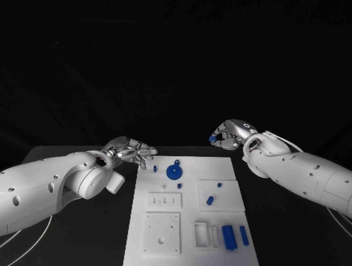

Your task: Assemble the parts on the task board

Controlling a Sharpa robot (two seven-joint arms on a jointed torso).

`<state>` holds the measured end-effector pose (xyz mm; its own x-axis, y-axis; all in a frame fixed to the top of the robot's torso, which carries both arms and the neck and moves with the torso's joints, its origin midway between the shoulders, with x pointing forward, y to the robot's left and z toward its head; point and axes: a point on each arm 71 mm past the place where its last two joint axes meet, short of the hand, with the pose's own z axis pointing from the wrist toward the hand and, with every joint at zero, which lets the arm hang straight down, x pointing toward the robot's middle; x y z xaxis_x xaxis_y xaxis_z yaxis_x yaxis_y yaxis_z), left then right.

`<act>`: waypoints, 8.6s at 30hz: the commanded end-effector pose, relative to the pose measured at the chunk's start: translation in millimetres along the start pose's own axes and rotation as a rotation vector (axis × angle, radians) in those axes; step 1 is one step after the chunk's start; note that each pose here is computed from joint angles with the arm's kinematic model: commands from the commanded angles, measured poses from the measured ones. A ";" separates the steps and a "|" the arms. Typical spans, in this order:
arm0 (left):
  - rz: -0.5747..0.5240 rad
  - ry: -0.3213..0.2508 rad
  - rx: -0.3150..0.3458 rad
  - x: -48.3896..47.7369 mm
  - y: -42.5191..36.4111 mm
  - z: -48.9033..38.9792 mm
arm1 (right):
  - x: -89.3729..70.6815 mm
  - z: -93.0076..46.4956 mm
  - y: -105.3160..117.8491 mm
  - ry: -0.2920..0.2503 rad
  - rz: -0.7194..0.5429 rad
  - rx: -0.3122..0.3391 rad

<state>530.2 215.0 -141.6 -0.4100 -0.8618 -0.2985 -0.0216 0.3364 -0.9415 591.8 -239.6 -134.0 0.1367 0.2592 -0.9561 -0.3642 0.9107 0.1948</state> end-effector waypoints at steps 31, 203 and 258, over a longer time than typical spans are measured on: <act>0.201 0.089 0.415 20.0 -16.6 -13.2 | 60.1 -68.9 62.4 0.699 0.967 -0.135; 0.677 0.764 0.293 126.4 -46.8 -1.3 | 106.7 -116.1 72.4 1.312 1.490 -0.061; 0.303 0.542 0.059 76.8 -22.8 7.0 | 83.2 -103.8 22.0 0.552 1.313 0.196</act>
<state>502.0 135.0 -142.9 -0.7654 -0.2860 -0.5765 0.3800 0.5222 -0.7635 488.6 -221.9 -239.7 -0.6980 0.6903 0.1904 0.3706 0.1206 0.9209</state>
